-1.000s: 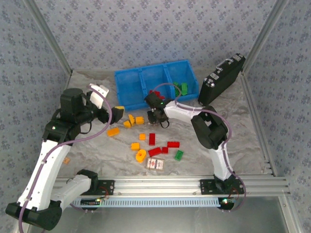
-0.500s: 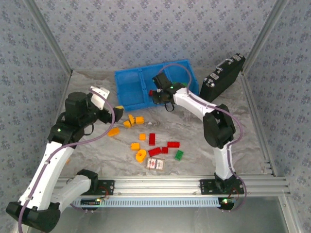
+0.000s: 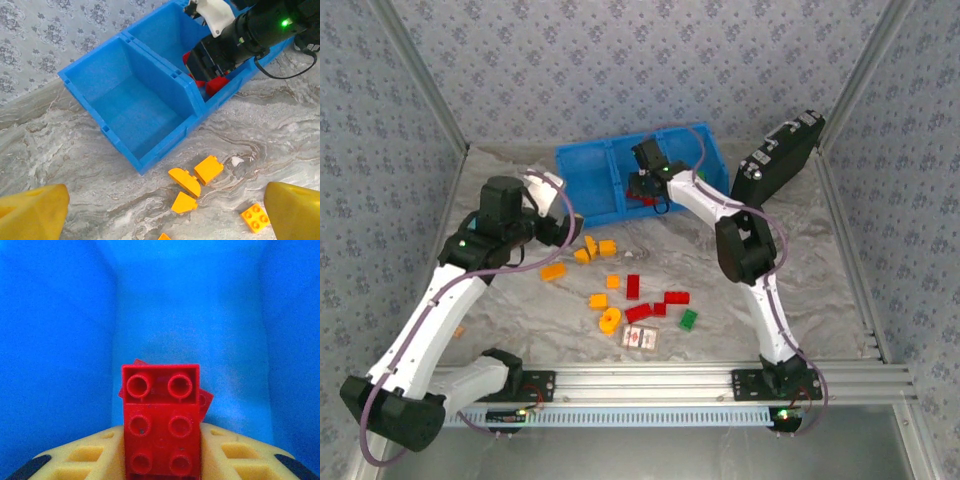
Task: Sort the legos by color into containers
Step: Place the lego in the container.
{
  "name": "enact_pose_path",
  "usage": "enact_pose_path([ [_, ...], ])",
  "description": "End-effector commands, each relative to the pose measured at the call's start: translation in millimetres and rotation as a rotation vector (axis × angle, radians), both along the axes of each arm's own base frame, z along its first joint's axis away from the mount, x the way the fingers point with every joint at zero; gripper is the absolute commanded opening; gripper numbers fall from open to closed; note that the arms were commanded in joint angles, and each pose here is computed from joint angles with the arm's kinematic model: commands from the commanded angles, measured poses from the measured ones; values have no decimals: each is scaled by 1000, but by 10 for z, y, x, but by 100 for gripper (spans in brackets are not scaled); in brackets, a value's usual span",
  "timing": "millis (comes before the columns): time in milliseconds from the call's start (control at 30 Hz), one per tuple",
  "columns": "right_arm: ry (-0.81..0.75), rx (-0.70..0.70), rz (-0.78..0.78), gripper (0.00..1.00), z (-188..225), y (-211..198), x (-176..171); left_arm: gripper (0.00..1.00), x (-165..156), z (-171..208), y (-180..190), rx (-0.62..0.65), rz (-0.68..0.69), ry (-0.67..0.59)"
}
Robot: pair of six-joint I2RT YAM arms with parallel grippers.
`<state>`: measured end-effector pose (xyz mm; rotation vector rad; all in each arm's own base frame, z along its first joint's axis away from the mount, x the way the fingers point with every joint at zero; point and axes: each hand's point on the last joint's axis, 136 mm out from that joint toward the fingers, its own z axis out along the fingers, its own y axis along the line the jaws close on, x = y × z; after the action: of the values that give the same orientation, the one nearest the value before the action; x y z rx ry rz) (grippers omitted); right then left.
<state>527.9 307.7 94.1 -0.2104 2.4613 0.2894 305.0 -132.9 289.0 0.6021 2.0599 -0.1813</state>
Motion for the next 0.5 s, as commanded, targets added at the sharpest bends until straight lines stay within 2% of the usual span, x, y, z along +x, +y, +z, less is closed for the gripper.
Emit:
enact_pose_path([
  [0,-38,35,-4,41,206,22,79,100,25,137,13,33,4,-28],
  [233,-39,29,40,53,420,-15,-168,100,43,119,-37,60,-8,-17],
  [467,-54,-24,122,58,677,-184,-875,100,5,163,-42,52,-19,-32],
])
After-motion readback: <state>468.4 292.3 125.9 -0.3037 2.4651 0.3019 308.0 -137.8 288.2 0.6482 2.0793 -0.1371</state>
